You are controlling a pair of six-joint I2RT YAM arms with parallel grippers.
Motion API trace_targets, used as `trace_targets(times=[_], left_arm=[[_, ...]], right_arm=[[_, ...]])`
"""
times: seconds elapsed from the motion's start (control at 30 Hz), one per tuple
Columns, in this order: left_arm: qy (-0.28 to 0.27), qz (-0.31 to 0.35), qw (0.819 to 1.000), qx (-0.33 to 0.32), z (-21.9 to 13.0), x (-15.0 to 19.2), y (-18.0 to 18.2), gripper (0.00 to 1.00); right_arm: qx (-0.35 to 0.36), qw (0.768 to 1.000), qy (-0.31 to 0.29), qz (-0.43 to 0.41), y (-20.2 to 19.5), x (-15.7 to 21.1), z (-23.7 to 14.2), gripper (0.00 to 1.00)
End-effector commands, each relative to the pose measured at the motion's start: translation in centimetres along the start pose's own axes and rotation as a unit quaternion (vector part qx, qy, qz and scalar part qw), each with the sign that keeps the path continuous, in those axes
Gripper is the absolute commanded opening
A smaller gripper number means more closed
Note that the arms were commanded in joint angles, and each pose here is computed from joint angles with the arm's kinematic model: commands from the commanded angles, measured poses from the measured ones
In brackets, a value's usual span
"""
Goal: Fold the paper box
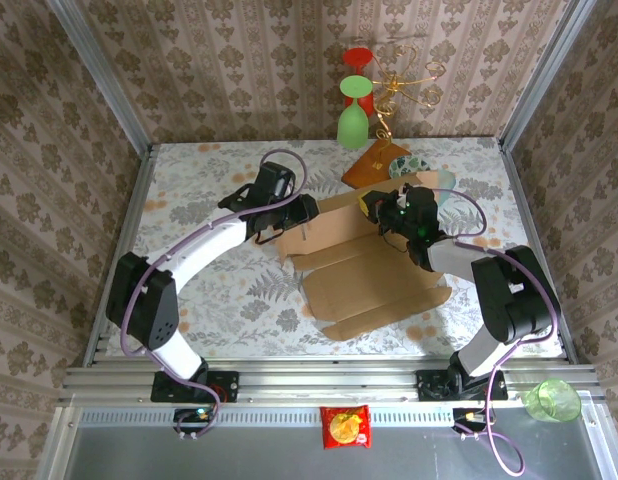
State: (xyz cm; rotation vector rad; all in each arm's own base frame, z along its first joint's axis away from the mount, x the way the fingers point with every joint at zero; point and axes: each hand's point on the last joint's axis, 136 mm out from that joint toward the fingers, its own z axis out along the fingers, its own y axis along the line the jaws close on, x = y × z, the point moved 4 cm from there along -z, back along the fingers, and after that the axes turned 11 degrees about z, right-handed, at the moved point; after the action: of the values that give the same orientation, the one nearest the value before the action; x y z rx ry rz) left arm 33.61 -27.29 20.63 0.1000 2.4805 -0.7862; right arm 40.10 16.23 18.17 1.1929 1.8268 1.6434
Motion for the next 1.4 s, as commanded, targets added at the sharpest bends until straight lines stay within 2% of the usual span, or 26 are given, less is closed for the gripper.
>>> trace_targets(times=[0.0, 0.03, 0.1, 0.17, 0.2, 0.27, 0.33, 0.43, 0.53, 0.7, 0.83, 0.97, 1.17, 1.37], left_arm=[[-0.018, -0.003, 1.0, 0.017, -0.2, -0.3, -0.6, 0.22], [-0.023, -0.004, 1.0, 0.02, -0.4, -0.4, -0.6, 0.18], [-0.032, -0.006, 0.999, 0.019, -0.9, -0.5, -0.5, 0.16], [-0.043, -0.006, 0.999, 0.016, -1.9, -0.7, -0.3, 0.27], [-0.05, -0.007, 0.999, 0.013, -2.7, -0.9, -0.2, 0.37], [-0.073, -0.005, 0.997, 0.002, -4.6, -1.2, 0.2, 0.52], [-0.103, -0.008, 0.995, -0.01, -7.0, -1.4, 1.3, 0.57], [-0.129, -0.045, 0.99, -0.028, -9.3, -0.6, 5.0, 0.58], [-0.14, -0.111, 0.984, -0.024, -9.8, 0.5, 10.0, 0.54], [-0.169, -0.099, 0.981, -0.002, -9.1, -0.1, 14.0, 0.45], [-0.14, -0.056, 0.988, -0.002, -7.2, -0.6, 14.5, 0.4], [-0.112, -0.04, 0.993, 0.002, -4.5, 0.4, 15.5, 0.37], [-0.118, -0.018, 0.992, 0.034, -2.2, 0.6, 14.2, 0.46], [-0.113, 0.05, 0.991, 0.046, -1.5, 1.6, 12.4, 0.46]], right_arm=[[-0.021, 1.0, 0.001, 0.002, 1.0, 0.6, -0.5, 0.0], [-0.02, 1.0, -0.002, 0.003, 0.9, 0.6, -0.5, 0.0], [-0.023, 1.0, -0.006, 0.009, 1.0, 0.5, -0.7, 0.0], [-0.028, 0.999, -0.015, 0.019, 1.2, 0.5, -0.9, 0.0], [-0.03, 0.999, -0.021, 0.025, 1.4, 0.4, -1.1, 0.0], [-0.028, 0.998, -0.039, 0.035, 1.9, 0.4, -1.6, 0.0], [-0.027, 0.997, -0.056, 0.046, 2.5, 0.3, -2.1, 0.0], [-0.02, 0.995, -0.075, 0.061, 3.3, 0.2, -2.7, 0.0], [-0.012, 0.994, -0.085, 0.067, 4.1, 0.3, -3.2, 0.0], [-0.01, 0.996, -0.074, 0.056, 4.7, 0.7, -3.1, 0.0], [-0.017, 0.998, -0.054, 0.029, 3.5, 0.7, -2.4, 0.0], [-0.028, 0.999, -0.037, 0.026, 2.0, 0.7, -2.2, 0.0], [-0.005, 1.0, -0.013, -0.005, 0.6, 1.0, -2.2, 0.0], [0.014, 0.999, 0.012, -0.039, -0.6, 1.2, -2.6, 0.0]])
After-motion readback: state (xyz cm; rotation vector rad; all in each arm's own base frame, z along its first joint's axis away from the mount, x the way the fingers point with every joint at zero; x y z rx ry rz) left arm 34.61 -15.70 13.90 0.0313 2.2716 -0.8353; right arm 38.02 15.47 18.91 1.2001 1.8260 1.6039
